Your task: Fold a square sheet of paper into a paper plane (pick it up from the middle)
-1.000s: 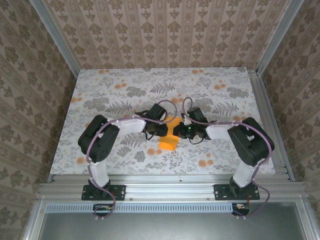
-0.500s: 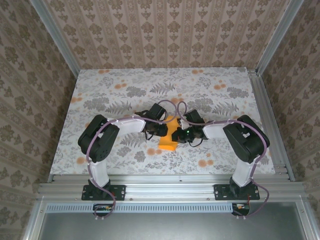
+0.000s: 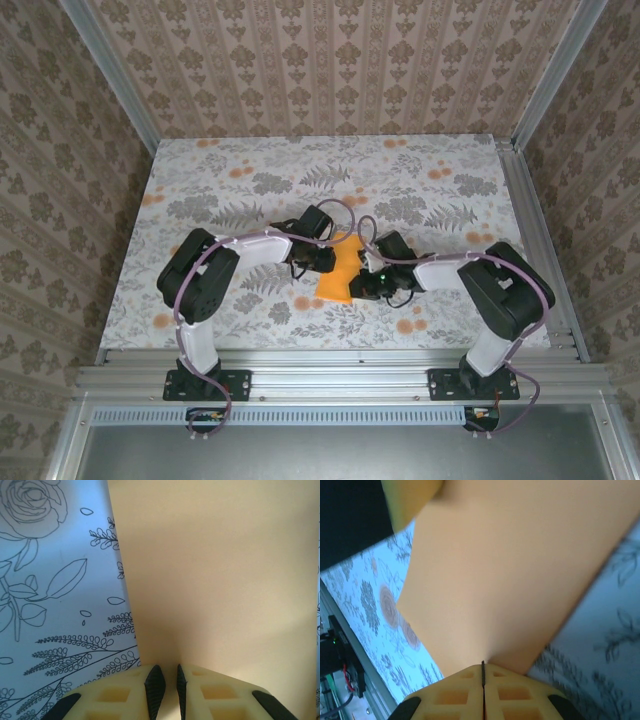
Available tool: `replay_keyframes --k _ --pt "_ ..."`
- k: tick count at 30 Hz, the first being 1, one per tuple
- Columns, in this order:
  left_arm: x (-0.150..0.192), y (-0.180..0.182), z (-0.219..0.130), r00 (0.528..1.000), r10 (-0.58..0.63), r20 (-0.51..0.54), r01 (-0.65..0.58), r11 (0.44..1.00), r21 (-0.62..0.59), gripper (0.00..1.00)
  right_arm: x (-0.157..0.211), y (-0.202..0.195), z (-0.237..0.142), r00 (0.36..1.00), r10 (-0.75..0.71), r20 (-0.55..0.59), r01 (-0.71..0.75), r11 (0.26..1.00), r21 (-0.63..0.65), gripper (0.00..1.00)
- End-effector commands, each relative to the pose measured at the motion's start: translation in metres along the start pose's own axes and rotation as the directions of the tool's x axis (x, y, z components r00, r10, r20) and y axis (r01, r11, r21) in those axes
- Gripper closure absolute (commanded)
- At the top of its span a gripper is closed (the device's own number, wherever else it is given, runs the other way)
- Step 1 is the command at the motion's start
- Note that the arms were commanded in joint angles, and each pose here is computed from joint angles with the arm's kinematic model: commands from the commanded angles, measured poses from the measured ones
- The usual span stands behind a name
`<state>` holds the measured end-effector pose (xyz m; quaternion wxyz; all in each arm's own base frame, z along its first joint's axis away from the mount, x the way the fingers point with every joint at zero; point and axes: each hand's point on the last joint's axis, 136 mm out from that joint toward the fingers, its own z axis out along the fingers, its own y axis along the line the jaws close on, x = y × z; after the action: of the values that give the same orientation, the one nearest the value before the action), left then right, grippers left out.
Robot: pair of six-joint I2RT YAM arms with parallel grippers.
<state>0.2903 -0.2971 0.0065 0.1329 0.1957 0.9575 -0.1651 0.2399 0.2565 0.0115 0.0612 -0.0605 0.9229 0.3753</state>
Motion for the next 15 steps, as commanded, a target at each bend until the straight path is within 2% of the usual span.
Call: replay_keyframes --k 1,5,11,15 --pt "0.121 0.070 0.031 0.915 -0.089 -0.393 -0.006 0.972 -0.235 0.78 0.061 -0.024 -0.002 0.977 0.130 -0.168 -0.114 0.988 0.100 0.90" --pt "0.120 0.069 0.031 0.916 -0.087 -0.390 -0.006 0.973 -0.230 0.77 0.044 -0.008 -0.008 0.987 0.117 -0.108 -0.111 0.992 0.058 0.90" --pt "0.116 0.068 0.029 0.922 -0.087 -0.376 0.000 0.974 -0.226 0.77 -0.007 0.024 -0.013 0.990 0.129 0.053 -0.127 0.991 -0.040 0.90" --pt "0.117 0.068 0.028 0.924 -0.084 -0.372 -0.002 0.975 -0.224 0.78 -0.025 0.024 -0.004 0.986 0.142 0.091 -0.140 0.990 -0.037 0.90"
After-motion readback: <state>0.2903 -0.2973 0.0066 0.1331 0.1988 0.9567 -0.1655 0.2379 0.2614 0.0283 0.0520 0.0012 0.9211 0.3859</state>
